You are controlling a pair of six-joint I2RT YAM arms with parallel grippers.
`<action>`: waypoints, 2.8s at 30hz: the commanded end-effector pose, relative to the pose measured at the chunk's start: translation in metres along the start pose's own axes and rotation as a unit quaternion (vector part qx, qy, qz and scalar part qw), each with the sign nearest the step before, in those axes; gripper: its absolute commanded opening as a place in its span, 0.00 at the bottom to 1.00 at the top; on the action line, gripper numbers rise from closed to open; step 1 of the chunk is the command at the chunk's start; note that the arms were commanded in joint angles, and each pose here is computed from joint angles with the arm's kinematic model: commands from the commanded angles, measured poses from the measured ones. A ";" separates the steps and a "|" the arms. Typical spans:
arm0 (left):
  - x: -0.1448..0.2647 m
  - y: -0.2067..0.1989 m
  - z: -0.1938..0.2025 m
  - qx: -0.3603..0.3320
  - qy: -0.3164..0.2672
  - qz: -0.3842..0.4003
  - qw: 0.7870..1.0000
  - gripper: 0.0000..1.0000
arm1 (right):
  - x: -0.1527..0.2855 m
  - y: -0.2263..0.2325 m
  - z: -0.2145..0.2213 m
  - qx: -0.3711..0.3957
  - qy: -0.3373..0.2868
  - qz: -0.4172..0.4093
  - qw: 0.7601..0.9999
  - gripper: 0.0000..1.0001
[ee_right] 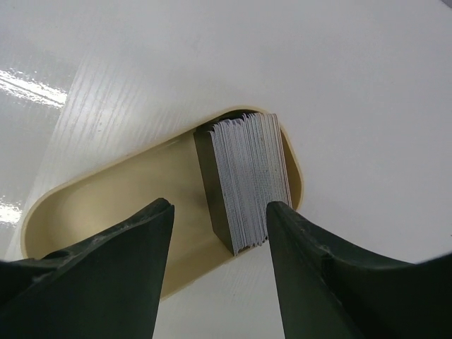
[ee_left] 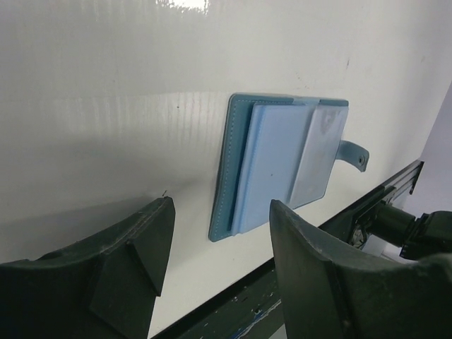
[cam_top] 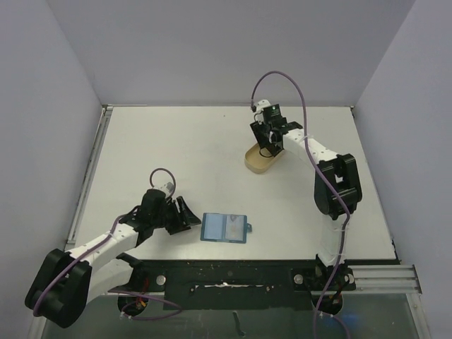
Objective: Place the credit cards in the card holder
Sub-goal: Pick up the credit card from the storage box.
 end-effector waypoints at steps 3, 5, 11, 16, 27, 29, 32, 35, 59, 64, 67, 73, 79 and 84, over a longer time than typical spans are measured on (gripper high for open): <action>-0.005 -0.009 -0.002 0.003 -0.003 0.036 0.999 0.56 | 0.000 -0.013 -0.021 0.033 -0.016 0.021 0.999 0.56; -0.006 -0.010 -0.001 0.004 -0.001 0.040 0.999 0.55 | -0.003 -0.016 -0.018 0.041 -0.011 0.031 0.999 0.55; -0.007 -0.012 0.001 0.022 -0.004 0.055 0.998 0.56 | -0.011 -0.018 -0.011 0.050 -0.001 0.042 0.998 0.52; -0.007 -0.014 0.006 0.036 0.002 0.070 0.997 0.55 | -0.020 -0.027 -0.003 0.056 0.010 0.074 0.996 0.51; -0.002 -0.015 0.009 0.047 -0.003 0.081 0.996 0.54 | -0.020 -0.047 0.001 0.081 0.021 0.139 0.987 0.37; -0.002 -0.016 0.009 0.047 -0.002 0.081 0.996 0.54 | -0.018 -0.048 -0.001 0.081 0.019 0.142 0.986 0.34; -0.002 -0.015 0.009 0.048 -0.003 0.080 0.996 0.54 | -0.015 -0.046 -0.005 0.082 0.012 0.141 0.987 0.30; -0.003 -0.016 0.008 0.047 -0.001 0.080 0.996 0.54 | -0.013 -0.045 -0.009 0.084 0.007 0.139 0.987 0.27; -0.002 -0.021 0.007 0.043 0.000 0.088 0.995 0.54 | 0.017 -0.039 -0.029 0.059 -0.015 0.131 0.990 0.11; -0.002 -0.021 0.006 0.041 0.001 0.087 0.995 0.54 | 0.027 -0.026 -0.030 0.065 -0.017 0.114 0.991 0.03; -0.003 -0.018 0.009 0.043 0.005 0.084 0.996 0.52 | 0.037 -0.020 -0.032 0.064 -0.022 0.109 0.992 0.00; 0.000 -0.025 0.012 0.044 0.013 0.099 0.994 0.48 | 0.063 -0.006 -0.031 0.045 -0.024 0.090 0.995 0.00; -0.004 -0.026 0.014 0.046 0.021 0.097 0.994 0.47 | 0.097 0.010 -0.018 -0.016 -0.016 0.065 0.998 0.00; -0.006 -0.037 0.018 0.048 0.022 0.114 0.992 0.45 | 0.131 0.037 -0.005 -0.075 -0.019 0.006 0.997 0.00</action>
Point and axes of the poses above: each gripper's point midway between its finger pads, its own x axis back along the fingers, its own y axis along the line the jaws close on, z = x × y, the point moved 1 cm from there along x, back along the fingers, and after that the axes turned 8 degrees about -x, right-handed, at the moved point
